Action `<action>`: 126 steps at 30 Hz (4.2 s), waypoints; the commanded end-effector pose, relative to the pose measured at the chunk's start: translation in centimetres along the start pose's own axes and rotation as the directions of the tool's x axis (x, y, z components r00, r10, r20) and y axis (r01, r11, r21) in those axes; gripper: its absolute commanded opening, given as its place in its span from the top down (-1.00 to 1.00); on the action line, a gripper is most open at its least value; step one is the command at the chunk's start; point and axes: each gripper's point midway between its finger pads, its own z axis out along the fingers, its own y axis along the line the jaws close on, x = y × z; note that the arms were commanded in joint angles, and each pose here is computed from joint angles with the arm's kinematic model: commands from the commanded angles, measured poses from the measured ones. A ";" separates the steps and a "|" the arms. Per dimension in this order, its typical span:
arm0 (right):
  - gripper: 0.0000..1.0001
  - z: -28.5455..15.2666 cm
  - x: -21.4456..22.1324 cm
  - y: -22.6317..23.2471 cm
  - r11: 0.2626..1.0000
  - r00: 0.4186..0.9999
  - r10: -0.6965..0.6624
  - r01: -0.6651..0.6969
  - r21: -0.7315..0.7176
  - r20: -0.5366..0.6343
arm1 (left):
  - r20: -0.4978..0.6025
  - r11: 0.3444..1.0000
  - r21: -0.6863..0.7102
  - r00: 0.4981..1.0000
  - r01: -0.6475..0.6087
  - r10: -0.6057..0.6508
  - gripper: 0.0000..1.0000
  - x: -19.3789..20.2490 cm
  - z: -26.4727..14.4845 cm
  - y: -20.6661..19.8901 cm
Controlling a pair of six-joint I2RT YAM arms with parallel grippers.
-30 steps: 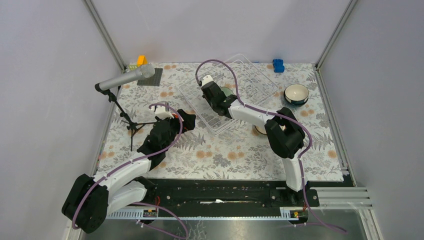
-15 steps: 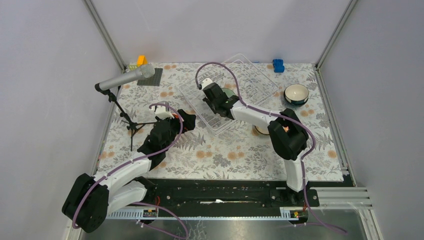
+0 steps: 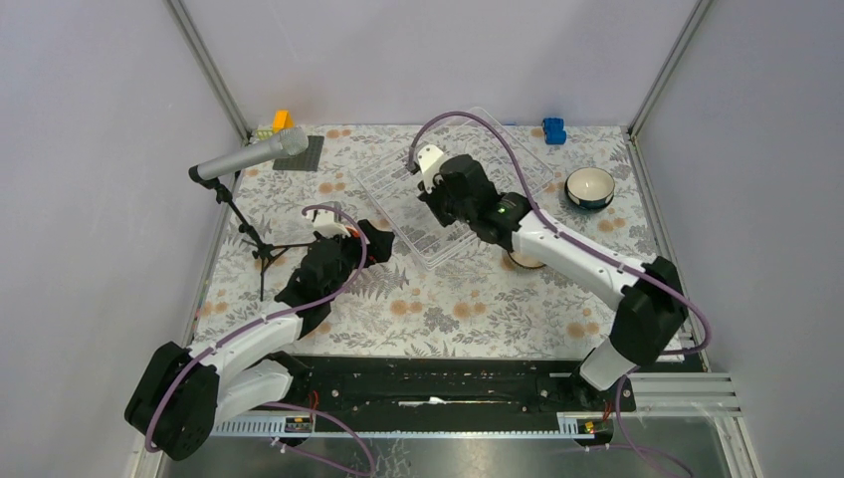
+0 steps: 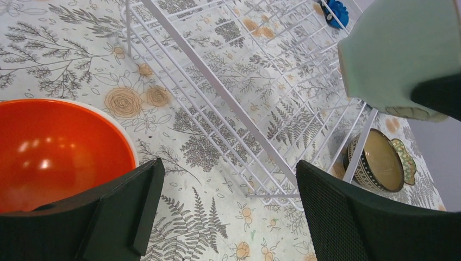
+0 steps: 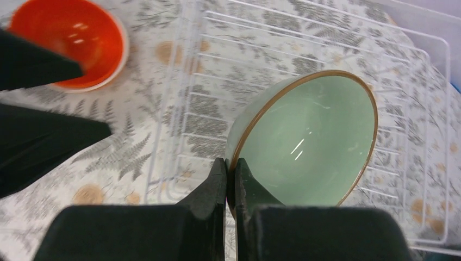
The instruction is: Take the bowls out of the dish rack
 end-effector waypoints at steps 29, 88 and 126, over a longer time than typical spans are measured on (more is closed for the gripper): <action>1.00 -7.1 10.6 2.7 0.990 0.909 0.119 -0.141 -0.024 -0.399 | 0.055 0.995 0.096 0.998 -0.010 0.004 -0.91 -2.2 -0.1 -2.6; -1.00 -12.2 20.0 -19.3 0.577 0.751 0.489 -0.660 0.481 0.444 | 0.250 0.984 -0.093 0.953 -0.155 0.173 -0.97 -5.7 -2.9 1.4; -0.99 -8.1 27.2 -23.1 0.569 0.825 0.359 -0.564 0.599 0.436 | 0.204 0.780 -0.519 0.836 -0.348 0.509 -0.98 -7.5 -0.9 9.9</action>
